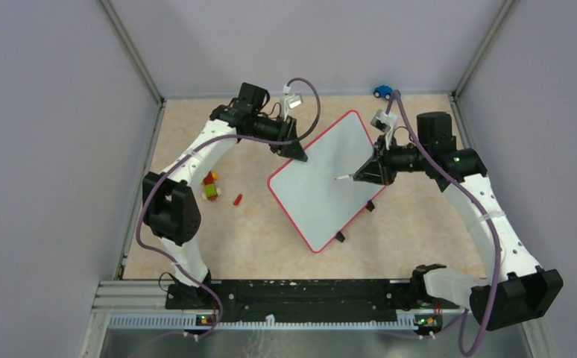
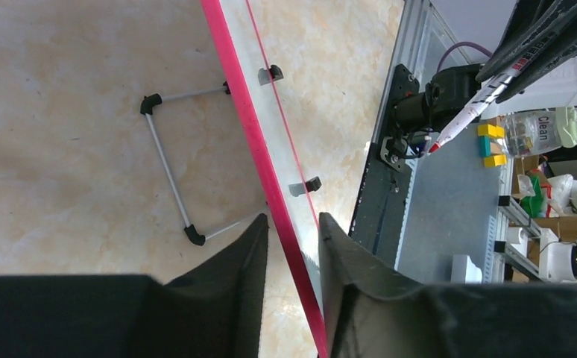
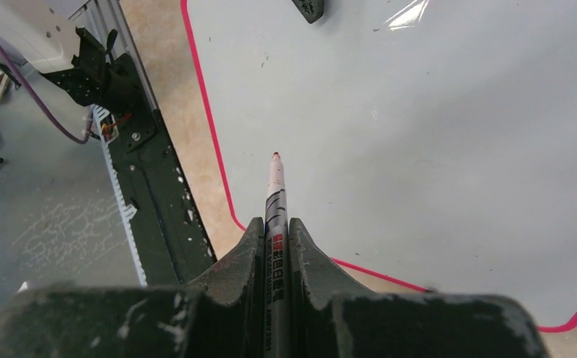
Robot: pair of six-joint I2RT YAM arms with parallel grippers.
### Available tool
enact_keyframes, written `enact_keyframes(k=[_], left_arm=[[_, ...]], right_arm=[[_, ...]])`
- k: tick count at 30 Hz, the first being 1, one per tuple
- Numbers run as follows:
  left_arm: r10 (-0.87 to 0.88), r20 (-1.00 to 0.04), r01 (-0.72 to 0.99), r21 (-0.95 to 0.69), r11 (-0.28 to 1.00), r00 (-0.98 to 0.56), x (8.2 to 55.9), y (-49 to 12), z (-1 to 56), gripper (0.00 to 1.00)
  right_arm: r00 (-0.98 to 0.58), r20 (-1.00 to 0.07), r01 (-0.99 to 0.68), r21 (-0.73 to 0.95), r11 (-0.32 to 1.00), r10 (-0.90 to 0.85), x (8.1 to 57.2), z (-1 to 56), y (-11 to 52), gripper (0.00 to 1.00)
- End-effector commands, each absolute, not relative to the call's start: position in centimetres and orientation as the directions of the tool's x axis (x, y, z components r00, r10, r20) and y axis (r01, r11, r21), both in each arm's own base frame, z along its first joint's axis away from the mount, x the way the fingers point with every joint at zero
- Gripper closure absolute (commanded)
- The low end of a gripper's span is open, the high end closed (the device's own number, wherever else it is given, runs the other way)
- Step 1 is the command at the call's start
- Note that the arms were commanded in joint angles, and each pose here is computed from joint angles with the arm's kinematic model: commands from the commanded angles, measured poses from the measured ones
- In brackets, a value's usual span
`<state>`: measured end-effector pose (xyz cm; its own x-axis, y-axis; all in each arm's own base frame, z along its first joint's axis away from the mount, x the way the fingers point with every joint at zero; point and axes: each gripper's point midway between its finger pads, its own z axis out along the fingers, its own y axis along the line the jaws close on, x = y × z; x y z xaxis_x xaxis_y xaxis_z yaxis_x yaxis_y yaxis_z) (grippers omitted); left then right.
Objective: Write a sentence on the whiteboard
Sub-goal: Adjust the whiteboard at the center of the board.
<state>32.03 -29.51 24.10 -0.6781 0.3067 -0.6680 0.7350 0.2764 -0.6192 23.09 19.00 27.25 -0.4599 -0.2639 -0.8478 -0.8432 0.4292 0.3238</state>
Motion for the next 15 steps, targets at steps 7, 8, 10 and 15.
enact_keyframes(k=[7, 8, 10, 15], left_arm=[[0.364, -0.671, 0.760, -0.614, 0.215, -0.646, 31.1, -30.3, 23.4, 0.89], [0.371, -0.669, 0.760, -0.615, 0.211, -0.644, 31.0, -30.3, 23.3, 0.93], [0.380, -0.666, 0.761, -0.614, 0.210, -0.642, 30.9, -30.3, 23.3, 0.96], [0.393, -0.650, 0.755, -0.611, 0.239, -0.650, 30.7, -30.4, 22.9, 0.96]], right_arm=[[-0.367, -0.892, -0.894, 0.259, 0.366, -0.266, 22.1, 29.7, 19.4, 1.00], [-0.370, -0.890, -0.894, 0.263, 0.363, -0.266, 22.0, 29.6, 19.4, 1.00], [-0.371, -0.889, -0.895, 0.264, 0.360, -0.268, 21.9, 29.5, 19.4, 1.00], [-0.373, -0.887, -0.896, 0.268, 0.355, -0.272, 21.7, 29.4, 19.4, 1.00]])
